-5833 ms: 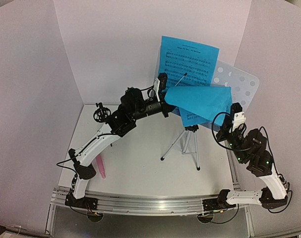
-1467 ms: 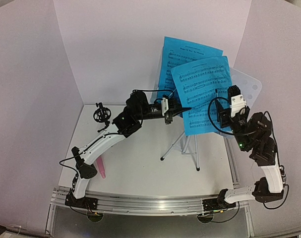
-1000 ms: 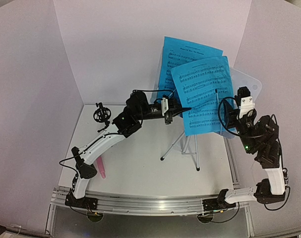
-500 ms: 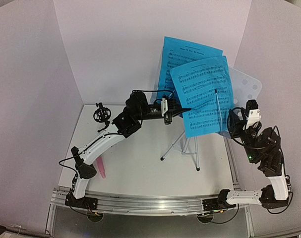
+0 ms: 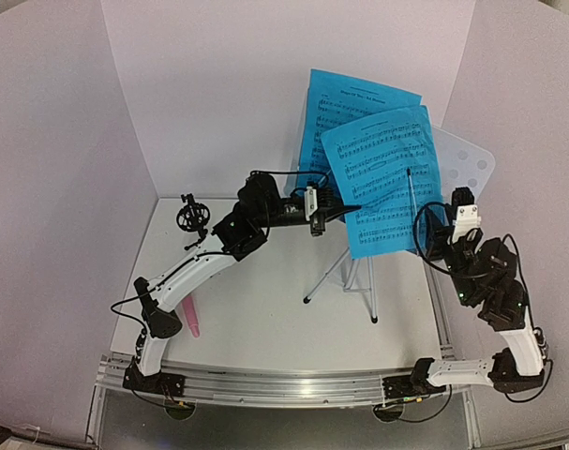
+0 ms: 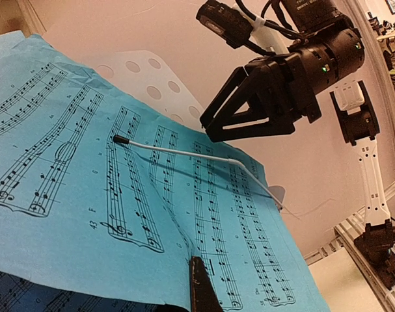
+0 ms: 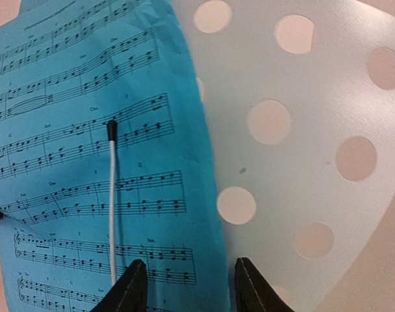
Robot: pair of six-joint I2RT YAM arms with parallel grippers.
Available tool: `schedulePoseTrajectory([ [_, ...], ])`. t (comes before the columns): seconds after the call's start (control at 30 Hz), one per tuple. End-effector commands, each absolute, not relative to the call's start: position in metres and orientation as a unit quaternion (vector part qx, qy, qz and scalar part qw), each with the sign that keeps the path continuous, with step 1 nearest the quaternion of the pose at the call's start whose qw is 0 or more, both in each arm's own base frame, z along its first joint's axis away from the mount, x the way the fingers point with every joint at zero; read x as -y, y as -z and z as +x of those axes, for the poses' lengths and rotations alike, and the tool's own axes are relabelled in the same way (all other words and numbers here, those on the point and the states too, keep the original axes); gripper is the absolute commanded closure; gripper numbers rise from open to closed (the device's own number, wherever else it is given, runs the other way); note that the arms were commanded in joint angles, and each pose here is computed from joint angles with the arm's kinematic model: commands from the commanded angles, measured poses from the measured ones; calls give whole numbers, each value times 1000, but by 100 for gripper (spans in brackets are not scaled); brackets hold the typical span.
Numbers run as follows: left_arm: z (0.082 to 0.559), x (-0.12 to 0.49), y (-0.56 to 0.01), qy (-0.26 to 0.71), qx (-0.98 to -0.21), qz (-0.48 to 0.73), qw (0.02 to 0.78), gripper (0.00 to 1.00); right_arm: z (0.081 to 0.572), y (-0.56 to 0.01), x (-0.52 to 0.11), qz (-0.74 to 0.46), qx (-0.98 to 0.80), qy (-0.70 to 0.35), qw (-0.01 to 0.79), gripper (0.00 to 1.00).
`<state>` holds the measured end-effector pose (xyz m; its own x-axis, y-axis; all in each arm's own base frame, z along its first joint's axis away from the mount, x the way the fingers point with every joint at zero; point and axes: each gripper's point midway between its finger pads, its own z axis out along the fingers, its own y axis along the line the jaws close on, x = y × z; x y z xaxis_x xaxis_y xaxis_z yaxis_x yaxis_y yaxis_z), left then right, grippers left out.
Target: Set up the instrument practice props
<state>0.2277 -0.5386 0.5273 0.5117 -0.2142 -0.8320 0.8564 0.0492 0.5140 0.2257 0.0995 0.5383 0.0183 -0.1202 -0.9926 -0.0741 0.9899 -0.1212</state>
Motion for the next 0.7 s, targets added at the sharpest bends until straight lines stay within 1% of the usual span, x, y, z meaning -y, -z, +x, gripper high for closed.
schedulePoseTrajectory([
  [0.0,216,516,-562,392,-248,549,695,100,219,-534,-77,-27,-699,19,714,50],
  [0.1,218,518,-558,385,-250,551,697,100,214,-524,-68,-10,-701,6,713,48],
  [0.23,216,517,-560,386,-246,552,697,100,214,-498,-70,-14,-716,-1,698,46],
  [0.33,214,515,-562,389,-244,551,697,100,213,-483,-69,-16,-723,3,691,46],
  [0.5,213,514,-563,389,-243,551,697,100,212,-476,-69,-6,-725,-10,689,48],
  [0.63,213,514,-563,391,-244,550,696,100,212,-480,-71,-9,-724,-17,690,56],
  [0.67,213,513,-564,391,-244,550,697,100,212,-481,-73,-12,-724,-20,690,62],
])
